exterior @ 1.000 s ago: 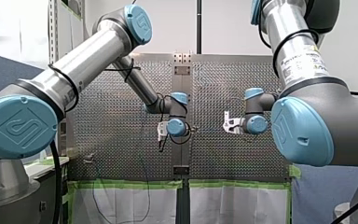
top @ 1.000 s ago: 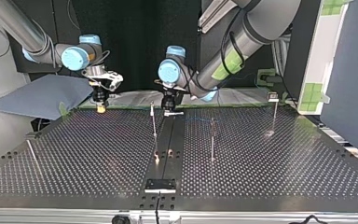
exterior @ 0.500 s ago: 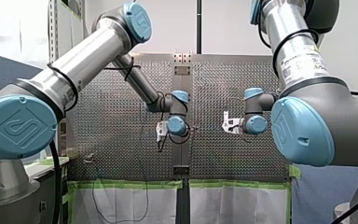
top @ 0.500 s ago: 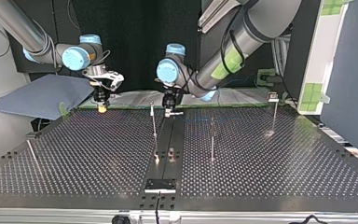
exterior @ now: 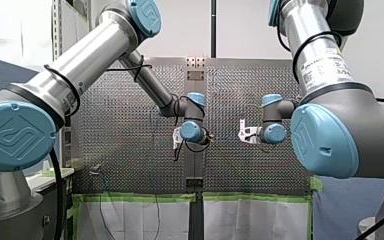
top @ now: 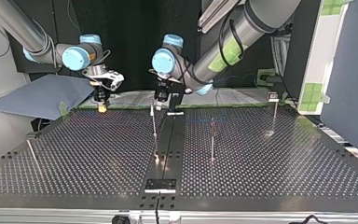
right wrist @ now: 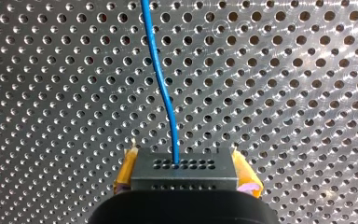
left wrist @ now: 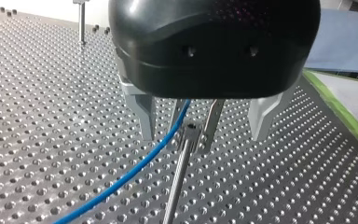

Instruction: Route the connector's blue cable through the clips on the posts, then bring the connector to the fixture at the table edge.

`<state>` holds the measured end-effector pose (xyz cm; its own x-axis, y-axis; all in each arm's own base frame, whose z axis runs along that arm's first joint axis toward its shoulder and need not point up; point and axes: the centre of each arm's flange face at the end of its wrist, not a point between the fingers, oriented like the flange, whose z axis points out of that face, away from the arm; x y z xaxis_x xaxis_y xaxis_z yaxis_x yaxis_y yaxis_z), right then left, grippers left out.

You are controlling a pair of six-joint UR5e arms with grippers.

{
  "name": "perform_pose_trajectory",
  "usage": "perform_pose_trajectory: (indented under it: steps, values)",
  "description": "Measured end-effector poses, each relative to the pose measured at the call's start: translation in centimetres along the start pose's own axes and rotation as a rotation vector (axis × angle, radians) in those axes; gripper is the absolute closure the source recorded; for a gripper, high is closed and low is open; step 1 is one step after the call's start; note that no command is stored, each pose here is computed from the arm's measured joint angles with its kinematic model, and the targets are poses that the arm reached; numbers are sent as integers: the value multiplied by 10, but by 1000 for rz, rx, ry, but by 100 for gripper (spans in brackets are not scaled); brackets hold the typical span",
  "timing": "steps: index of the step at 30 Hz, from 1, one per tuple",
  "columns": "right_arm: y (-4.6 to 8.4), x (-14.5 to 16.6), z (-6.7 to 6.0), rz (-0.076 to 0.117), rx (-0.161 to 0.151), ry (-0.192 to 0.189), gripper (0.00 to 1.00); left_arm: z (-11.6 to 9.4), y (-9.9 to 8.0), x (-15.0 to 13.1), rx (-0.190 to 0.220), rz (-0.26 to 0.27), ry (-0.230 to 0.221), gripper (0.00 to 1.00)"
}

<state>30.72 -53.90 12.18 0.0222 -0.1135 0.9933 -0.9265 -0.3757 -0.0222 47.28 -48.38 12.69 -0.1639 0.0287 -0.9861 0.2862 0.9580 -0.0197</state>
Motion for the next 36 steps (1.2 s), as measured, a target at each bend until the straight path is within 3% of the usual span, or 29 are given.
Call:
perform_pose_trajectory:
  steps: [19,36]
  values:
    - [-1,0,0,5,9,-1,100,-29,-21,-2,58,15,10,2]
    - [-2,0,0,7,14,-1,100,-36,-28,-1,54,19,14,2]
